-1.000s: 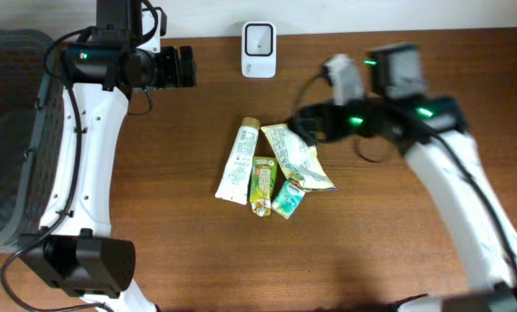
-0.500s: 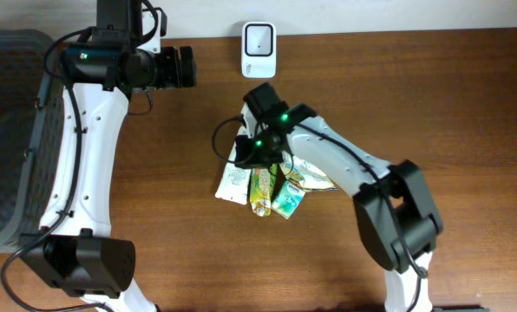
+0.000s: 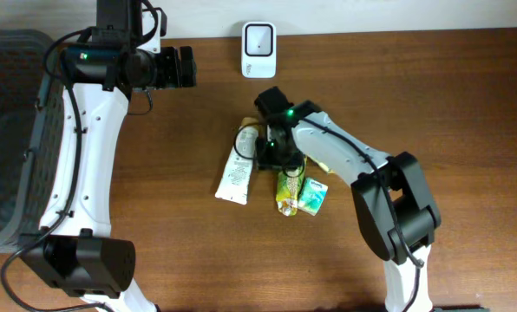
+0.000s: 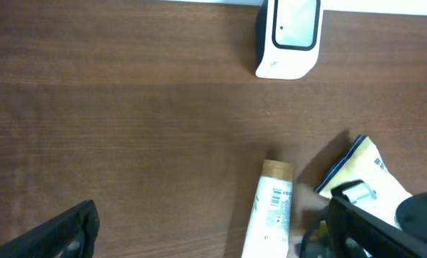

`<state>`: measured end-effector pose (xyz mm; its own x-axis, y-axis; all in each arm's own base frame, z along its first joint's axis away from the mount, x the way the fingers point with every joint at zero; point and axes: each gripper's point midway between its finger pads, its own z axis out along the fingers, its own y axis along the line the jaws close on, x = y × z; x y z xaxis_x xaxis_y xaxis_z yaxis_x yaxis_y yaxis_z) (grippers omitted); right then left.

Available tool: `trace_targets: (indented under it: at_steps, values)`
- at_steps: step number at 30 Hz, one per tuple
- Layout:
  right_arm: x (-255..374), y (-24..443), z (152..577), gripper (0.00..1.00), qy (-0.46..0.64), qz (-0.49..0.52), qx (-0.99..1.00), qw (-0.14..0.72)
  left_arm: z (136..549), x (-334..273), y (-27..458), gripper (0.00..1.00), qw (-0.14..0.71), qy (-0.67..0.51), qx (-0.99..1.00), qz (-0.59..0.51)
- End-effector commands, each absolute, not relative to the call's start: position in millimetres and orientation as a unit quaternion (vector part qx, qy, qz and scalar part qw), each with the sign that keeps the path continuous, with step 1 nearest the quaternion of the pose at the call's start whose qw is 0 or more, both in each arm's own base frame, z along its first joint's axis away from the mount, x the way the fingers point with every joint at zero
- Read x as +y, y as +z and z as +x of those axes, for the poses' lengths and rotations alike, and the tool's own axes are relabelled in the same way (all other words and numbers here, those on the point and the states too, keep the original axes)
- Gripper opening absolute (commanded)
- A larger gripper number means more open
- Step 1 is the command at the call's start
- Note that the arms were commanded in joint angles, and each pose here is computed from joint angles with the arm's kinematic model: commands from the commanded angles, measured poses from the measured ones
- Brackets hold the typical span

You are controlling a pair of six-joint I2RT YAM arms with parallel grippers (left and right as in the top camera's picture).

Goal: Scan the item barcode
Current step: 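Reach the right gripper to the white tube and grasp it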

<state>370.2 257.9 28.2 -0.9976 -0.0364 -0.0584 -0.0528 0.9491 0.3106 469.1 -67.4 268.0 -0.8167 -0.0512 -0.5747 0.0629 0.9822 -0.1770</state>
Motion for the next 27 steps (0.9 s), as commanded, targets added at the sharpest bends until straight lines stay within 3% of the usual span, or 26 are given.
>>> trace_targets:
  at_steps: [1, 12, 15, 17, 18, 19, 23, 27]
  values:
    - [294.0, 45.5, 375.5, 0.61, 0.259, -0.061, 0.963, 0.032, 469.7, -68.1, 266.9, 0.99, 0.301, -0.099, 0.949, 0.002]
    - [298.7, -7.1, 354.8, 0.64, 0.308, 0.001, 0.951, 0.020, 469.7, -68.1, 266.9, 0.99, 0.301, -0.099, 0.949, 0.002]
    - [302.6, -11.4, 351.0, 0.51, 0.327, 0.034, 0.944, 0.009, 469.7, -68.1, 266.9, 0.99, 0.301, -0.099, 0.949, 0.002]
    - [305.6, -14.8, 350.1, 0.31, 0.334, 0.050, 0.941, 0.011, 469.7, -68.1, 266.9, 0.99, 0.301, -0.099, 0.949, 0.002]
    - [306.6, -14.4, 351.2, 0.15, 0.337, 0.052, 0.940, 0.013, 469.7, -68.1, 266.9, 0.99, 0.301, -0.099, 0.949, 0.002]
    - [307.4, -13.5, 352.9, 0.05, 0.339, 0.050, 0.939, 0.017, 469.7, -68.1, 266.9, 0.99, 0.301, -0.099, 0.949, 0.002]
    - [306.6, 3.0, 357.8, 0.04, 0.367, 0.023, 0.930, 0.026, 469.7, -68.1, 266.9, 0.99, 0.301, -0.099, 0.949, 0.002]
    - [298.3, 115.1, 362.2, 0.04, 0.463, -0.116, 0.871, 0.114, 469.7, -68.4, 266.9, 0.99, 0.301, -0.099, 0.949, 0.003]
